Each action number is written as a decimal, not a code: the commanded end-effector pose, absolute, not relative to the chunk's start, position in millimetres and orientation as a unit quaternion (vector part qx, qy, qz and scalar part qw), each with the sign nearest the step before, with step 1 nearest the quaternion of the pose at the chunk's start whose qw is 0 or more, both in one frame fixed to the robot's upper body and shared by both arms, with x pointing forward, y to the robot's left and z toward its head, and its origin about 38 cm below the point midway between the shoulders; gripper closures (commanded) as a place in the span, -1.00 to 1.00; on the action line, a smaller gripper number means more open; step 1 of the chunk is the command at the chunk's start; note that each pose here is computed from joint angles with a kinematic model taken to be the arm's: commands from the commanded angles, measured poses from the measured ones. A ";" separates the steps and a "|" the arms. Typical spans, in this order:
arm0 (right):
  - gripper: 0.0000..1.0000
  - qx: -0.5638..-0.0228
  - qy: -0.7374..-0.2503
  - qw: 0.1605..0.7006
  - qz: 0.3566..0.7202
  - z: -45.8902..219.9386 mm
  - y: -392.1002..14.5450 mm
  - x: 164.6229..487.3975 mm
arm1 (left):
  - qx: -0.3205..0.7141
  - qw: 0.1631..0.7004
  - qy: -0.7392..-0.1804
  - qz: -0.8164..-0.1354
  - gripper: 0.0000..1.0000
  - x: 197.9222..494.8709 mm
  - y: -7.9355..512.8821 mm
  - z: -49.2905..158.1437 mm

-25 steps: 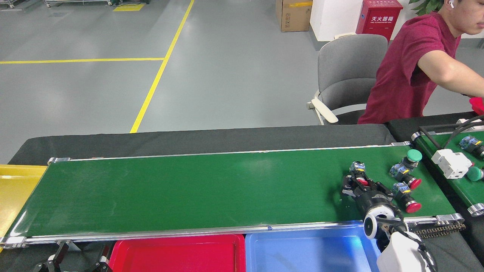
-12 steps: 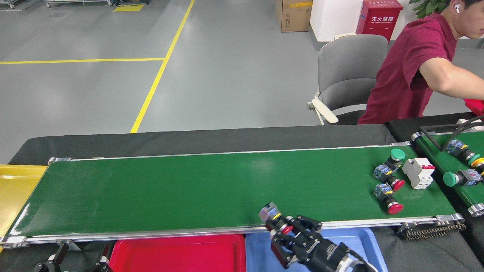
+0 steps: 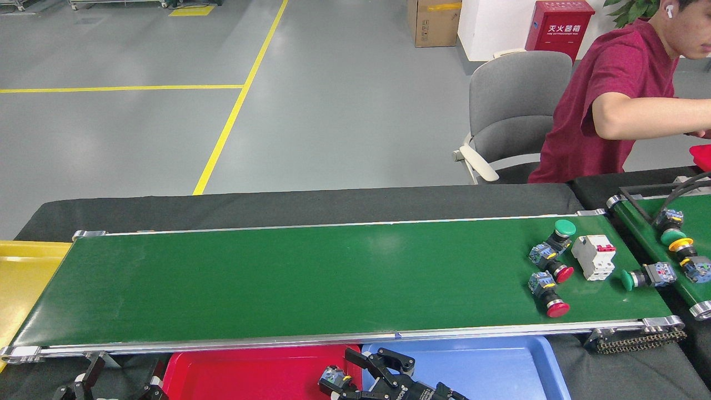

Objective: Pick switch part from conveyor to tray

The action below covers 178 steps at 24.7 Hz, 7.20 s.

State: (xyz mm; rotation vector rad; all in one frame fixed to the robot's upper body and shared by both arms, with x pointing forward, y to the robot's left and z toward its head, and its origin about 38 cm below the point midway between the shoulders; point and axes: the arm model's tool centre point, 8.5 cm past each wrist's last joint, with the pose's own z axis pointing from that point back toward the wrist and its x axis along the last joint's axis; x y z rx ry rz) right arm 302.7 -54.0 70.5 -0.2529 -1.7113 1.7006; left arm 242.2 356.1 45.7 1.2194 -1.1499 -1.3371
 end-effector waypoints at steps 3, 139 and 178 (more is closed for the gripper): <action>-0.88 -0.191 -0.662 0.425 0.587 90.2 -108.0 338.0 | 0.505 0.472 -0.474 -0.546 -1.00 243.2 357.0 51.0; -0.19 -0.353 -0.520 0.495 0.600 50.6 -57.2 449.5 | 0.348 0.305 -0.546 -0.698 0.59 476.2 144.9 45.8; -0.89 -0.142 -0.691 0.309 0.638 93.7 -71.0 309.6 | 0.376 0.345 -0.558 -0.654 -0.99 222.6 380.8 55.7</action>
